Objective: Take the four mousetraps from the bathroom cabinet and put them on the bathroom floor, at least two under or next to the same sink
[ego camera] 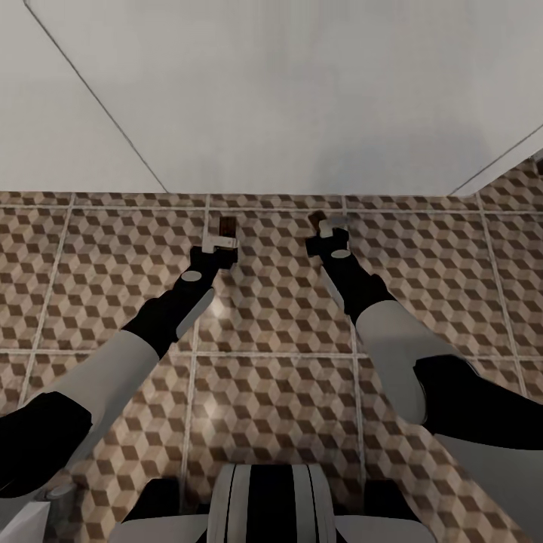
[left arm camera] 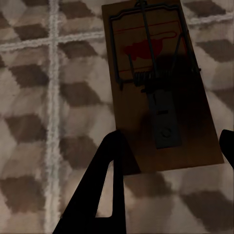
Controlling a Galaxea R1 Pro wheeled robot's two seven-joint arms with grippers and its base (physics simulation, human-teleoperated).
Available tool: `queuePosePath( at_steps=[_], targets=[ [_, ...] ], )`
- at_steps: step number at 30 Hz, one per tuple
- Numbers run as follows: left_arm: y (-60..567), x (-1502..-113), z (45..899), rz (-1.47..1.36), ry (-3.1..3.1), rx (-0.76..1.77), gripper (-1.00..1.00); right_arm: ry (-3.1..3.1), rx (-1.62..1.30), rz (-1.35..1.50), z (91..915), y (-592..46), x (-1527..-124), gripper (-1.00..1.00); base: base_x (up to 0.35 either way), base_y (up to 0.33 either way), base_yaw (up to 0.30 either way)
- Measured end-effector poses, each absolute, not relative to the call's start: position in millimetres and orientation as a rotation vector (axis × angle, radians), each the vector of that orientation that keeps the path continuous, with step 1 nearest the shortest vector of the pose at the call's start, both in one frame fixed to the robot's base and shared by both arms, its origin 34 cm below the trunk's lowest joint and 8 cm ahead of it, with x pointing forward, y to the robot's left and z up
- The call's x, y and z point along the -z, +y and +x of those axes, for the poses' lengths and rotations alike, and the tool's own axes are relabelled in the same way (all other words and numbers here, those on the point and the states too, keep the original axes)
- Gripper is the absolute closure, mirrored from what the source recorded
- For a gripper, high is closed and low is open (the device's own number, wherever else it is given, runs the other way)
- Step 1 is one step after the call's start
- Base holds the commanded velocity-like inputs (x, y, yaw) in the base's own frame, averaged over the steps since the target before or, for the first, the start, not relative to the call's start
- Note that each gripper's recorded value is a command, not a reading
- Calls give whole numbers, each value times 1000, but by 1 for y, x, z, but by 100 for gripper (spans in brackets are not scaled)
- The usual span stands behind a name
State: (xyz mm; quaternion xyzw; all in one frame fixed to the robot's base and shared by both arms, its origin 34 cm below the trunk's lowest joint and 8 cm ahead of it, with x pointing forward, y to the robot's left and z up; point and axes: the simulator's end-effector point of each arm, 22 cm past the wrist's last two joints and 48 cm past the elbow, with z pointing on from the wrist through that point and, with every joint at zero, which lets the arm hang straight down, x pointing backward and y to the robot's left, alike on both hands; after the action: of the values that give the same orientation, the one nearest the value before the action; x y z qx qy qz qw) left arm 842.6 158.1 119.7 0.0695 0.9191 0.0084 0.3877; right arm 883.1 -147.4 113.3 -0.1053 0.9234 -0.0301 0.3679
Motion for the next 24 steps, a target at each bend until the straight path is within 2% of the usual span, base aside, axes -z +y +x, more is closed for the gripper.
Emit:
queuePosePath(
  at_steps=[11, 24],
  targets=[
    [157, -120, 843, 178, 2336, -19, 100, 2342, 64, -273, 882, -144, -112, 100, 27, 0, 0],
    [155, -120, 843, 178, 2337, -17, 100, 2392, 67, -304, 845, -143, -77, 100, 0, 0, 0]
  ],
)
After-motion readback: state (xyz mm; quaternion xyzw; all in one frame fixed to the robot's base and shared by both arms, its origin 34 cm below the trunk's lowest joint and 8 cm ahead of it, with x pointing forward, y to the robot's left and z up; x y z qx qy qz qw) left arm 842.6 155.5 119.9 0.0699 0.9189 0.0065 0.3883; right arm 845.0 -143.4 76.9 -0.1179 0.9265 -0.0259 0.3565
